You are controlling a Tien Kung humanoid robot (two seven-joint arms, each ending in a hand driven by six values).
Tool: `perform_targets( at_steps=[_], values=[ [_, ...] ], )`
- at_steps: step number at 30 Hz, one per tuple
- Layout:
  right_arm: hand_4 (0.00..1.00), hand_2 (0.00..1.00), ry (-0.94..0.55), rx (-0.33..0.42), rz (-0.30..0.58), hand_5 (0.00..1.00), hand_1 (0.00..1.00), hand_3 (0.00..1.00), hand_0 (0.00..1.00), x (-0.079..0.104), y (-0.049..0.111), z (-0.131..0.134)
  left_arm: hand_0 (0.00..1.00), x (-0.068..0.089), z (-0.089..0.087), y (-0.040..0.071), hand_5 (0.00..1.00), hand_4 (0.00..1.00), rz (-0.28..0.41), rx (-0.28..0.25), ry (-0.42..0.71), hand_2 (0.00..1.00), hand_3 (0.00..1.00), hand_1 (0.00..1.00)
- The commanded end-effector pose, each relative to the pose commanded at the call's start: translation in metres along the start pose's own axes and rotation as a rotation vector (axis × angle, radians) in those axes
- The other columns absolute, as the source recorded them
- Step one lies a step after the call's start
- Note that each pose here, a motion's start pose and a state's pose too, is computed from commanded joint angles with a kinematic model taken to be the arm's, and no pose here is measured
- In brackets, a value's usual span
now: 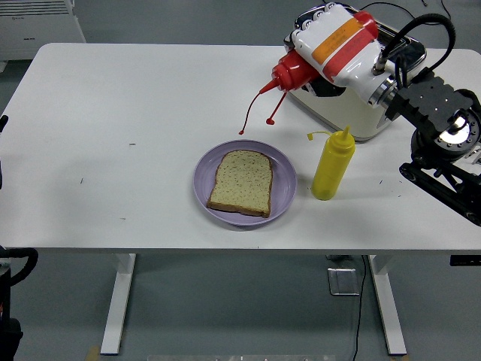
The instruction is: Pick up the cup,pour liquid into bread,place the cup on the desk
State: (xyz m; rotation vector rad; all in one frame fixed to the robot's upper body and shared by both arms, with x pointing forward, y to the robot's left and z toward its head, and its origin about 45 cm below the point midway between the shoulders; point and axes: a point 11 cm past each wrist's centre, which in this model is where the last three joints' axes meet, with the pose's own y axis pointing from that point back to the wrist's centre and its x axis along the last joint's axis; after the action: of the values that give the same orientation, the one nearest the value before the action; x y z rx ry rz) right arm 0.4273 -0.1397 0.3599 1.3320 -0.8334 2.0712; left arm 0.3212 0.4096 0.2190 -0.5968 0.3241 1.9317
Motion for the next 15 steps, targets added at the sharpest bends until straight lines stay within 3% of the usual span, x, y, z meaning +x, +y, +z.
perform_targets(
  at_steps=[8,15],
  values=[
    [0.847,0.187,0.017,-0.076,0.075,0.216,0.013,0.367,0.002,0.03,-0.006,0.028,0.712,0.003,0.001,0.001,0.998,0.66,0.007,-0.002,-0.001,0.779,0.688,0.751],
    [0.844,0.188,0.077,-0.012,-0.02,0.214,0.014,0.368,0.002,0.015,-0.015,0.006,0.713,0.002,-0.001,0.001,0.998,0.66,0.005,0.002,-0.001,0.779,0.688,0.75]
  ],
)
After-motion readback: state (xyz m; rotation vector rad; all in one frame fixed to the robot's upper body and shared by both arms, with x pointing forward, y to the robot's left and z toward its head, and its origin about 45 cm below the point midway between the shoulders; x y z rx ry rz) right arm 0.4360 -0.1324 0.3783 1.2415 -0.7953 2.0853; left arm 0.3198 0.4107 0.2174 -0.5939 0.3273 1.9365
